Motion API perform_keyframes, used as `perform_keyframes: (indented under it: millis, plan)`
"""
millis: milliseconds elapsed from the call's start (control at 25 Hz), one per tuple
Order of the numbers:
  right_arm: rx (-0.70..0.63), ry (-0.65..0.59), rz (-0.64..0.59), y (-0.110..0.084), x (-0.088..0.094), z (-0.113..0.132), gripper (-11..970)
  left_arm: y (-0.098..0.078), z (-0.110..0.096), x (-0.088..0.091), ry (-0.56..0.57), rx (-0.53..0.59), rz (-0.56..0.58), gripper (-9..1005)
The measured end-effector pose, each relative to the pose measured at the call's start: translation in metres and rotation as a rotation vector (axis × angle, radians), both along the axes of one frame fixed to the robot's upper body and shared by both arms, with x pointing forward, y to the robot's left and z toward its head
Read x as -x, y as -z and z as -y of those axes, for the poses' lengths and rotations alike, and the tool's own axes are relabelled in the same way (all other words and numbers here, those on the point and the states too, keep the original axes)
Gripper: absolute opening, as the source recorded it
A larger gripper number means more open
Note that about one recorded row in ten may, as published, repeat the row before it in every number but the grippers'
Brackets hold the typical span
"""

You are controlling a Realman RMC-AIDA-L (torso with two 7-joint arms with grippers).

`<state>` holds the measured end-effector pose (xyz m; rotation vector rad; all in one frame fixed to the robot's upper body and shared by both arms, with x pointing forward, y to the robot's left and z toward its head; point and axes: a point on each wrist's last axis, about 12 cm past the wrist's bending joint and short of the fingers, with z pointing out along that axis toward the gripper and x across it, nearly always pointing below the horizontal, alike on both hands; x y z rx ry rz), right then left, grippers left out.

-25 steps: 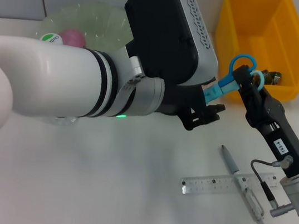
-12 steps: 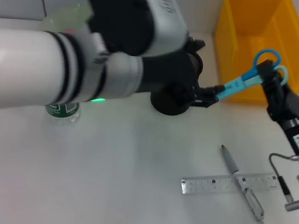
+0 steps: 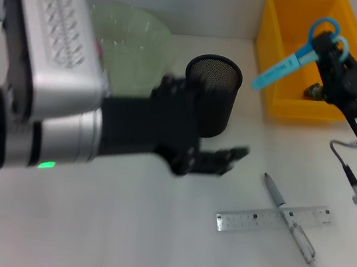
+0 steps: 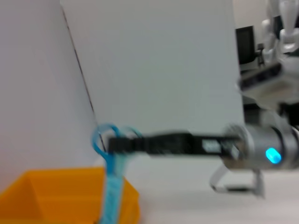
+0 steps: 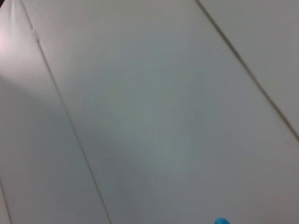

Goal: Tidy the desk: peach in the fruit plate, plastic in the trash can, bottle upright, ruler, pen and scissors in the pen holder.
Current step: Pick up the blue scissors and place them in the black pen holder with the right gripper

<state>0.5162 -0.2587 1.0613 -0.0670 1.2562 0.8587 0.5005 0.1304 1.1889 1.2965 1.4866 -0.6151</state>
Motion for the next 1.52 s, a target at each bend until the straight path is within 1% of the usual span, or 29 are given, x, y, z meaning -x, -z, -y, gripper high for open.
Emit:
perform_keyframes:
  millis: [40,120,160,200,240,360,440,480,600,680,720,760,960,1320,1520]
  plan:
    - [0.015,-0.007,0.005,-0.002,-0.005,-0.001,88,0.016,-0.009,0.000,0.023,0.002,-0.027,791]
    - [0.044,-0.019,0.019,-0.008,-0.016,-0.004,89,0.016,-0.009,0.000,0.023,0.002,-0.027,791]
    - [0.066,-0.030,0.033,-0.014,-0.025,-0.006,89,0.031,-0.018,0.000,0.040,0.015,-0.062,791]
    - [0.066,-0.030,0.033,-0.014,-0.025,-0.006,89,0.031,-0.018,0.000,0.040,0.015,-0.062,790]
    - [0.073,-0.034,0.040,-0.016,-0.029,-0.007,90,0.053,-0.035,0.002,0.074,0.078,-0.102,790]
    - [0.108,-0.049,0.057,-0.022,-0.038,-0.009,91,0.061,-0.050,0.007,0.114,0.138,-0.100,790]
    - [0.119,-0.052,0.057,-0.023,-0.041,-0.010,91,0.061,-0.050,0.007,0.114,0.138,-0.100,789]
    - [0.129,-0.053,0.052,-0.023,-0.043,-0.010,91,0.069,-0.059,0.010,0.140,0.148,-0.076,789]
    - [0.158,-0.055,0.033,-0.024,-0.050,-0.013,92,0.081,-0.066,0.013,0.147,0.151,-0.067,788]
    - [0.181,-0.061,0.024,-0.024,-0.055,-0.016,93,0.081,-0.066,0.013,0.147,0.151,-0.067,788]
    - [0.197,-0.066,0.018,-0.024,-0.057,-0.018,93,0.089,-0.071,0.015,0.145,0.170,-0.080,787]
    - [0.227,-0.076,0.009,-0.024,-0.062,-0.021,93,0.091,-0.073,0.016,0.147,0.180,-0.086,787]
    - [0.274,-0.103,0.014,-0.025,-0.067,-0.028,95,0.098,-0.078,0.017,0.154,0.246,-0.126,787]
    - [0.362,-0.106,0.078,-0.028,-0.071,-0.038,97,0.102,-0.078,0.017,0.156,0.257,-0.148,787]
    - [0.393,-0.098,0.067,-0.026,-0.073,-0.039,98,0.101,-0.079,0.015,0.149,0.262,-0.152,787]
